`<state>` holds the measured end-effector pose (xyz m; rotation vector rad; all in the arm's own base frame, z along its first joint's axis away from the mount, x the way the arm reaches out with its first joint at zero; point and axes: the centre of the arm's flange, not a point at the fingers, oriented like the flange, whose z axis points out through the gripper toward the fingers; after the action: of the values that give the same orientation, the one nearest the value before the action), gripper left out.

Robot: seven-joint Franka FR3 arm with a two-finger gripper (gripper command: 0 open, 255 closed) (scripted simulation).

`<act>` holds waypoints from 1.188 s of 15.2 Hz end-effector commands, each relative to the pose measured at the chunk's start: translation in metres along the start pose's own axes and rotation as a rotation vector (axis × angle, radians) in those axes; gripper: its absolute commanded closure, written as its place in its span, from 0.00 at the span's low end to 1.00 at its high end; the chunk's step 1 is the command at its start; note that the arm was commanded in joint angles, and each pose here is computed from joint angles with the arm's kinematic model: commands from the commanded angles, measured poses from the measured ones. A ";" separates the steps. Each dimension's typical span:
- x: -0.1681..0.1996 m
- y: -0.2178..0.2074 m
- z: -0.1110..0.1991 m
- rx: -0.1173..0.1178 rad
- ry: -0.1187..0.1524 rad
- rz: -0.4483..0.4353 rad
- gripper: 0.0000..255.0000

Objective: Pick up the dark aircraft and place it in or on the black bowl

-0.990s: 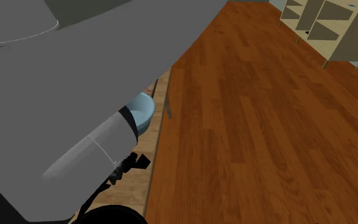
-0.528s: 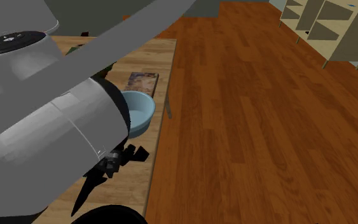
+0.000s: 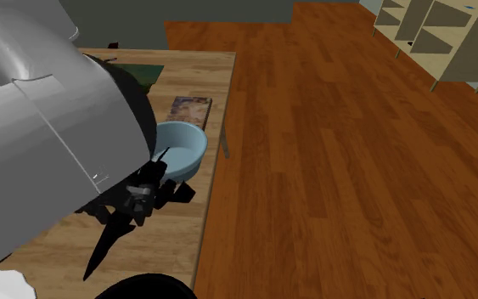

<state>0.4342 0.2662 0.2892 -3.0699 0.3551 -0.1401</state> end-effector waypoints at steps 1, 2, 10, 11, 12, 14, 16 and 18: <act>0.001 0.000 -0.011 0.000 0.000 0.000 1.00; 0.001 0.000 -0.016 0.000 0.000 0.000 1.00; 0.005 -0.002 -0.058 0.000 0.000 0.000 1.00; -0.008 0.001 -0.059 0.000 0.000 0.000 1.00; -0.021 0.004 -0.061 0.000 0.000 0.000 1.00; -0.047 0.010 -0.064 0.000 0.000 0.000 1.00; -0.072 0.016 -0.067 0.000 0.000 0.000 1.00; -0.098 0.022 -0.070 0.000 0.000 0.000 1.00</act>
<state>0.3400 0.2673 0.3487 -3.0721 0.3514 -0.1394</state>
